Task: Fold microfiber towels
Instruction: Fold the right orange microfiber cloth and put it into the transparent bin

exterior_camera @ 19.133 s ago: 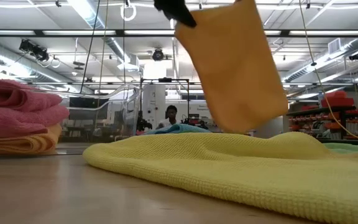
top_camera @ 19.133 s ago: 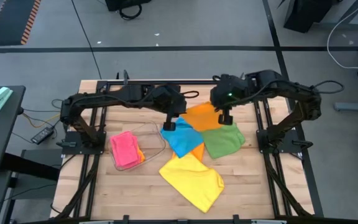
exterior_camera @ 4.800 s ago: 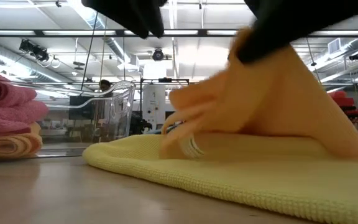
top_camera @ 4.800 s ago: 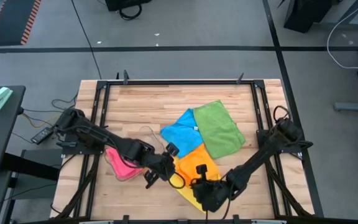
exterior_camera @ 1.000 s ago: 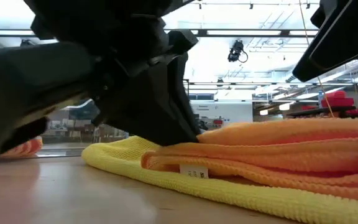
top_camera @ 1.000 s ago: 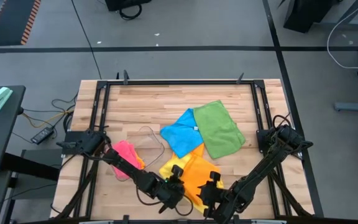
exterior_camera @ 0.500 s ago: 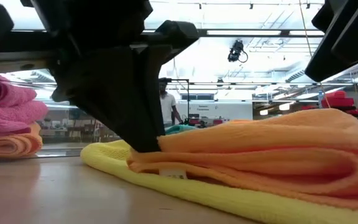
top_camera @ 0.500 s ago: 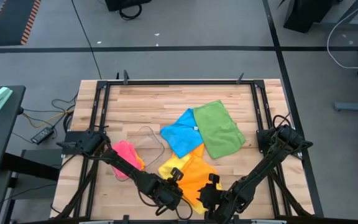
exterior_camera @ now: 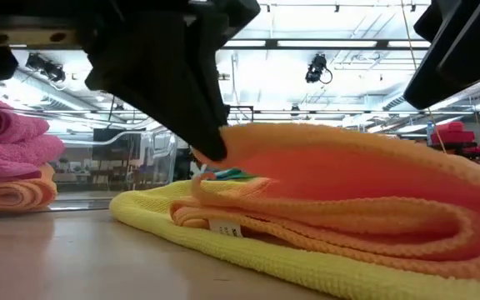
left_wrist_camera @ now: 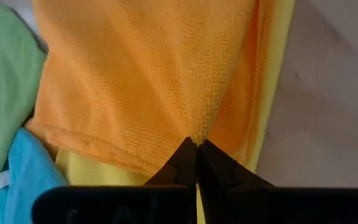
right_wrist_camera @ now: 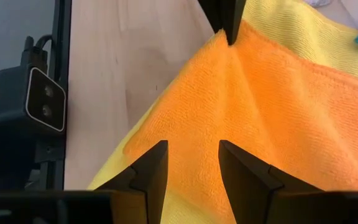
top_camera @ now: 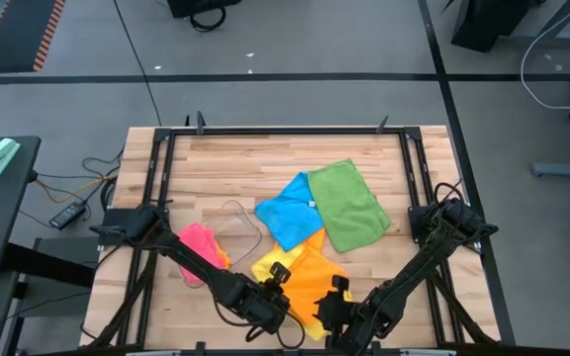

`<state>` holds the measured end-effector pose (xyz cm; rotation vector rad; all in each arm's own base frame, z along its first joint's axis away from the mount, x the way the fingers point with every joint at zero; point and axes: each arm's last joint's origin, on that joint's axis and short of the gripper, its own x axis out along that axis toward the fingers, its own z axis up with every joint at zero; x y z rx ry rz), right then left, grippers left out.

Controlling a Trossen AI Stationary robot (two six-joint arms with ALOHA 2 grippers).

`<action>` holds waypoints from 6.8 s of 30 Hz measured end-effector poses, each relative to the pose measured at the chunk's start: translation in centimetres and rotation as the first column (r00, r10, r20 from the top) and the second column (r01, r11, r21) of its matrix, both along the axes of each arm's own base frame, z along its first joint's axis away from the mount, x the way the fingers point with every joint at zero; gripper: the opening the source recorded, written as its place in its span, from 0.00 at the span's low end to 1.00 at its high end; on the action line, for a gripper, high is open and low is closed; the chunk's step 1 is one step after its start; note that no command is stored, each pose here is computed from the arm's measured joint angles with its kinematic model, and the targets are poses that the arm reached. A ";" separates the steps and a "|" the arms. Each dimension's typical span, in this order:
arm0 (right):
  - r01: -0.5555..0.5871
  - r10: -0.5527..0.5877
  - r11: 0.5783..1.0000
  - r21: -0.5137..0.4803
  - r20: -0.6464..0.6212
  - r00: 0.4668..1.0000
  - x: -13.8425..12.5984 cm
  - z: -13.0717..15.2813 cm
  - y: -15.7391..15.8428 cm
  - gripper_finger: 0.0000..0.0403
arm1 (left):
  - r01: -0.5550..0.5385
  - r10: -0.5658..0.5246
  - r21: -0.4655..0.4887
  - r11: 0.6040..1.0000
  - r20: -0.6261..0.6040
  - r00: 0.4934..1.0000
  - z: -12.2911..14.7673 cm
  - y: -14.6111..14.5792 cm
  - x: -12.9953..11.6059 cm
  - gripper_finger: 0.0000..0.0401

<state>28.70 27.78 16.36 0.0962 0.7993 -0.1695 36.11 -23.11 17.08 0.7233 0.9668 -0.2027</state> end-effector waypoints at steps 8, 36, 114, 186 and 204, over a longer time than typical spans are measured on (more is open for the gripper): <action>0.008 -0.008 1.000 -0.003 0.003 1.000 0.2 0.0 -0.2 0.37 | -0.030 0.030 0.003 1.000 -0.083 0.996 -0.5 0.4 -0.7 0.07; 0.042 -0.042 0.999 -0.025 -0.017 0.999 1.9 -6.2 0.4 0.37 | -0.051 0.043 -0.062 0.997 -0.123 0.992 -3.1 -0.7 -1.0 0.25; 0.072 -0.093 0.985 -0.156 -0.131 0.987 0.3 -0.7 2.4 0.35 | -0.083 0.099 -0.104 0.991 0.156 0.983 -1.7 1.8 4.5 0.13; 0.189 -0.195 0.971 -0.144 -0.025 0.981 -2.3 -1.5 3.4 0.35 | 0.223 -0.233 0.207 0.953 0.026 0.972 -1.6 -1.1 -0.7 0.35; 0.190 -0.195 0.972 -0.141 -0.023 0.981 -2.2 -1.5 3.4 0.35 | 0.285 -0.309 0.264 0.922 0.053 0.950 -2.7 -2.3 -0.4 0.31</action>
